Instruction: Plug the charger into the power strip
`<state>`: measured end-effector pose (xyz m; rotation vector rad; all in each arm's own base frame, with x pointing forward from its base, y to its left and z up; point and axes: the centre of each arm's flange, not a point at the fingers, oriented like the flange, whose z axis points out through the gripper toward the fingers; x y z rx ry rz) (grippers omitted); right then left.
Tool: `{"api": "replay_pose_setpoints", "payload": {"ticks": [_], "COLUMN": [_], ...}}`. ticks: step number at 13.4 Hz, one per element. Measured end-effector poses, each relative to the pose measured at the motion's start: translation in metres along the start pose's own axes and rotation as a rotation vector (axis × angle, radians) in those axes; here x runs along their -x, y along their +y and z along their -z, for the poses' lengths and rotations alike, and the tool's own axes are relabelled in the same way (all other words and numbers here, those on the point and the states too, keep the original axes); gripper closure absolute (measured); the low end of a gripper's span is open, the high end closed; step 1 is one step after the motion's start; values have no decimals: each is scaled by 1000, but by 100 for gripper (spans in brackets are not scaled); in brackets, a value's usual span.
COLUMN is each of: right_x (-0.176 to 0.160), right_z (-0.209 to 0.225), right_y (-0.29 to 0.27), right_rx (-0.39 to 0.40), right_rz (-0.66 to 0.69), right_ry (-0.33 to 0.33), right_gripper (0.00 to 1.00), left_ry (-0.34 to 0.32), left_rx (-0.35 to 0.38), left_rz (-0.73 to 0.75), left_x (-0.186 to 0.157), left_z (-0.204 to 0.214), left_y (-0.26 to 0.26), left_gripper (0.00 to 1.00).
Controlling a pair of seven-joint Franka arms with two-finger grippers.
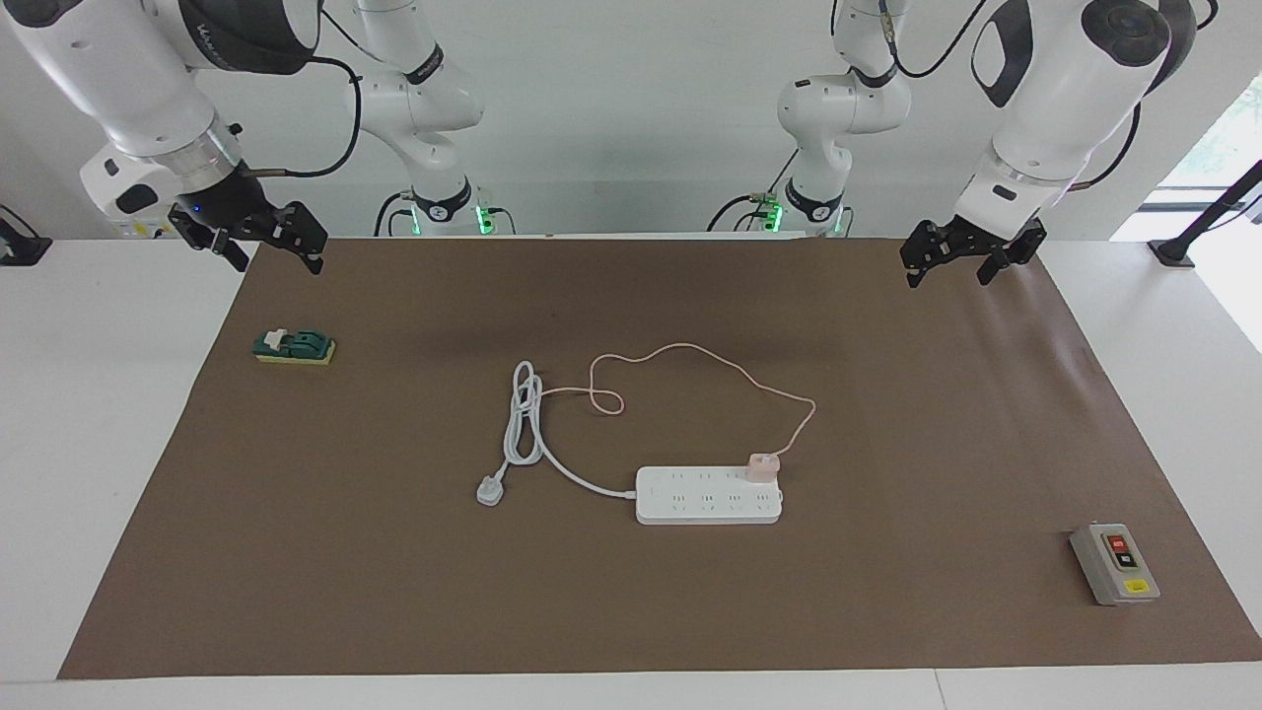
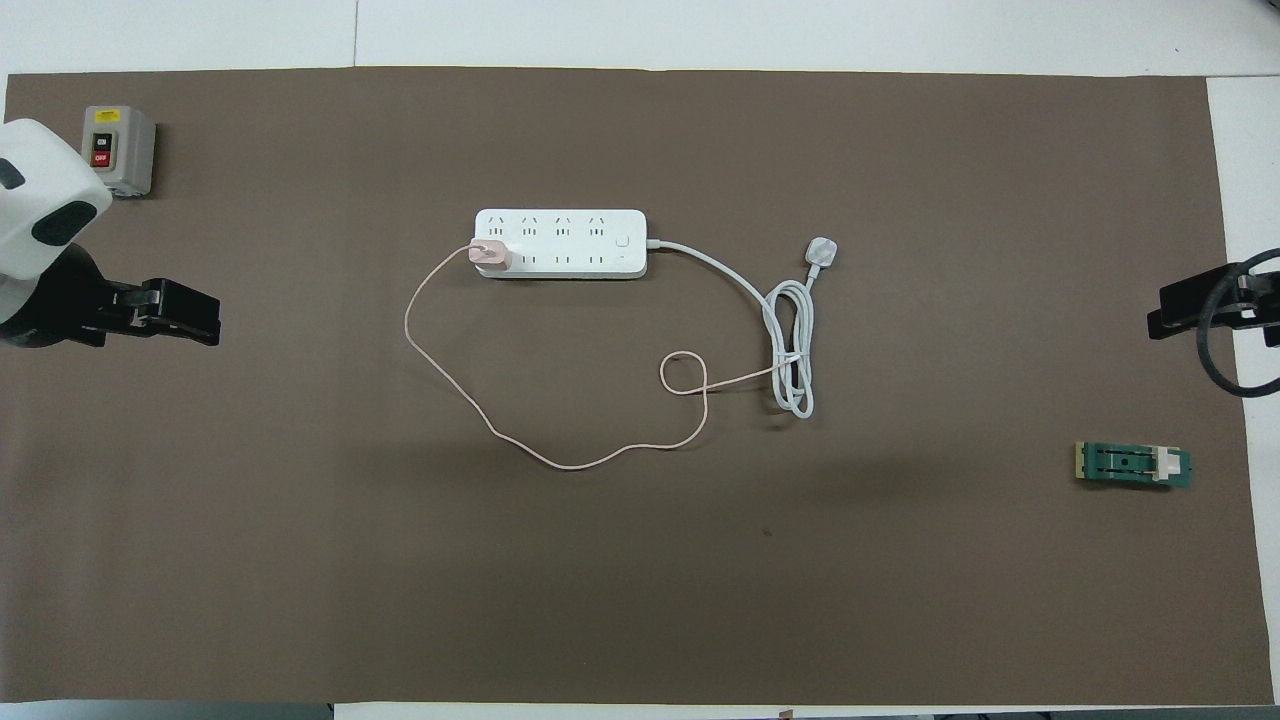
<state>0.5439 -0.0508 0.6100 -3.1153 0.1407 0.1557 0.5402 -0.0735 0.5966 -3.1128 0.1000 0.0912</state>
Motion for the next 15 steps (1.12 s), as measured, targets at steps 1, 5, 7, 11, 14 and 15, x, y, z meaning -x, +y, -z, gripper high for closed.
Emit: {"api": "replay_pose_setpoints", "payload": {"ticks": [1,5,7,11,14,15], "right_x": [0,0,0,0,0,0], "right_z": [0,0,0,0,0,0], "right_y": [0,0,0,0,0,0], "right_rx": [0,0,0,0,0,0], "right_rz": [0,0,0,0,0,0], "right_ry": [0,0,0,0,0,0], "right_gripper": [0,0,0,0,0,0], "left_ry": [1,0,0,-1,-1,-1], "left_rx": [4,18,19,43,49,49], "left_rz": [5,22,31,39,39,40], "left_x": [1,1,1,1,1,1], "left_z": [1,1,1,1,2,2], "left_y": [0,2,2,5,5,5], "left_gripper": [0,0,0,0,0,0]}}
